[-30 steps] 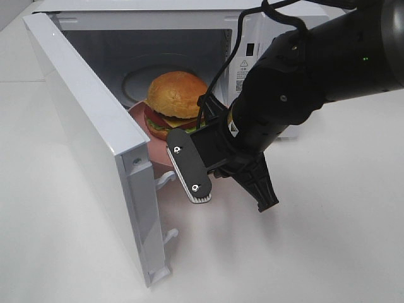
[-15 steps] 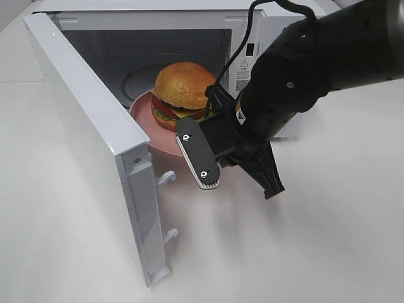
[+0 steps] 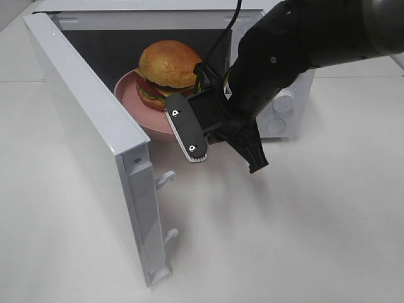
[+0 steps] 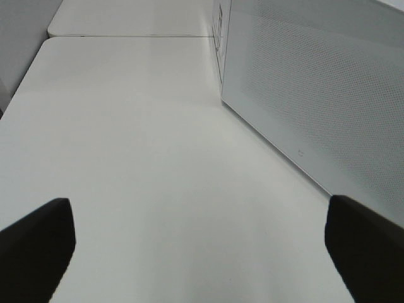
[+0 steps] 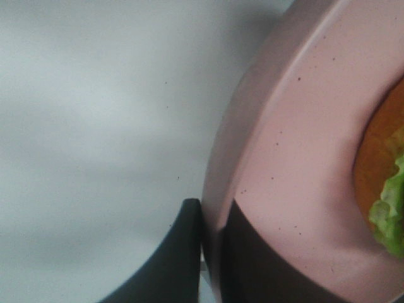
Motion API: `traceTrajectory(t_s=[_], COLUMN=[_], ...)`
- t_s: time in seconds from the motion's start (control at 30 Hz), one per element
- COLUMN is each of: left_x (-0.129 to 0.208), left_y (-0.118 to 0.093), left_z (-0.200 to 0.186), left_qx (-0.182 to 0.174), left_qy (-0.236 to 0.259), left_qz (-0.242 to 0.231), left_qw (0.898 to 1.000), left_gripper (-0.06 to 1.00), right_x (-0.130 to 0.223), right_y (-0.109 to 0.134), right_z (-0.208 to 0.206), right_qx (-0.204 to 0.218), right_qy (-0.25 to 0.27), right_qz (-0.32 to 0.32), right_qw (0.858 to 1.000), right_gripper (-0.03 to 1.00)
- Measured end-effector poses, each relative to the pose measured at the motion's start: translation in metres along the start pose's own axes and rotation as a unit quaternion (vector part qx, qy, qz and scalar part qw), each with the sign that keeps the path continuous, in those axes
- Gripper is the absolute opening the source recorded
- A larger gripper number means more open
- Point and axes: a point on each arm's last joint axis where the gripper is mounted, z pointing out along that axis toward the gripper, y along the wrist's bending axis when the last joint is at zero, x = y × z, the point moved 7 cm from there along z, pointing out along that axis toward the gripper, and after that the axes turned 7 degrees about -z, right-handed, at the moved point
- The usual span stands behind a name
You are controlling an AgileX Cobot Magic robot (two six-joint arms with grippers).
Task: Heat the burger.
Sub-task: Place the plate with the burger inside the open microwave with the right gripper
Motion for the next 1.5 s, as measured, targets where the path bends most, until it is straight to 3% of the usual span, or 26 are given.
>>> traceTrajectory(t_s=[0.4,1.5], left_x=[0.000,0.000], left_y=[0.000,0.000], left_z=[0.000,0.000], left_qx=[0.000,0.000], left_qy=[0.000,0.000], left_qz=[0.000,0.000], left_qw=[1.000,1.000], left_gripper=[1.00,1.00], right_x=[0.002,0.008], right_y=[-0.025,-0.086], right_z=[0.018,0.058], right_qx=[-0.024,-0.036], right_qy=[0.014,0.029], right_qz=[0.005,0.020], right_qw=[1.000,0.999], right_gripper=[0.03,0.03])
